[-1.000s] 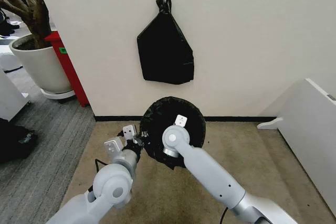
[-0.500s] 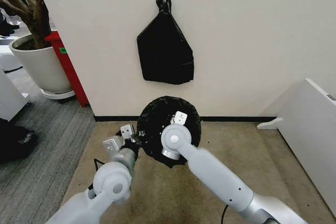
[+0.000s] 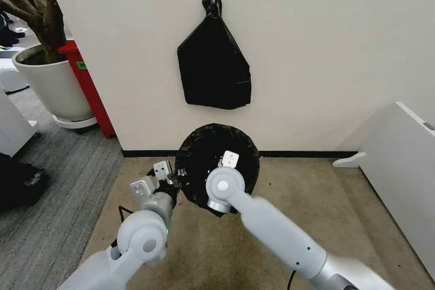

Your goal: Place the garbage bag over the trash bin.

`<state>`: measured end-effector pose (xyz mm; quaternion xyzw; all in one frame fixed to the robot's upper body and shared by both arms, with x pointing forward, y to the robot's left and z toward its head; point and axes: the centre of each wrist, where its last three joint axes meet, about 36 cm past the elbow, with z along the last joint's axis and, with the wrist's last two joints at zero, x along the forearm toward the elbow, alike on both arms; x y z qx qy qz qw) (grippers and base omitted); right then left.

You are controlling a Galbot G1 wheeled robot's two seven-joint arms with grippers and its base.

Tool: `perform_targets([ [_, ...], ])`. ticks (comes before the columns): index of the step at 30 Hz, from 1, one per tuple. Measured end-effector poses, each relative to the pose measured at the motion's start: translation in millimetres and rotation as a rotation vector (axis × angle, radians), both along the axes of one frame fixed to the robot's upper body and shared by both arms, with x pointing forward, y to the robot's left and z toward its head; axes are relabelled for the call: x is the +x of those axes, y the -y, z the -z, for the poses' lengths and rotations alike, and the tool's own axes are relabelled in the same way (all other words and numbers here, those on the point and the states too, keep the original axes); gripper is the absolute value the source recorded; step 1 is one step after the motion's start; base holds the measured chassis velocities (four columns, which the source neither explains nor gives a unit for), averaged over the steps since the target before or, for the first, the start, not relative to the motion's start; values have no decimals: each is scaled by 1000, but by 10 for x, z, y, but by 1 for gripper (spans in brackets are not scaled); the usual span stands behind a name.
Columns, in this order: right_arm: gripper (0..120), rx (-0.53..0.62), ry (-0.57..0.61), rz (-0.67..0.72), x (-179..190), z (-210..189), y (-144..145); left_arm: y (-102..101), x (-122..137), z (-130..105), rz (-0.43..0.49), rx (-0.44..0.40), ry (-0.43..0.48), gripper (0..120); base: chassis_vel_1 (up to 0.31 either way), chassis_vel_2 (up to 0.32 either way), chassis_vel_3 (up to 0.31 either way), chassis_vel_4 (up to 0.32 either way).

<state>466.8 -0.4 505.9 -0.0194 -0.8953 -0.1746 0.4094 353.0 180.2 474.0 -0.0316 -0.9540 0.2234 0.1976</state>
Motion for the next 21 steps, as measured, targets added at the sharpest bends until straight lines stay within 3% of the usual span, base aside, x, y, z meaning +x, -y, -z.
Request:
perform_targets([
  [6,0,-16,2,18,101,37,-2,2,-23,-14,4,0,5,1,0,0,0,0],
  [14,0,-66,-50,66,426,446,51,-24,-56,-87,12,-5,19,1,0,0,0,0],
  [21,0,-73,-57,71,502,557,81,-15,-99,-101,17,-12,17,1,0,0,0,0],
])
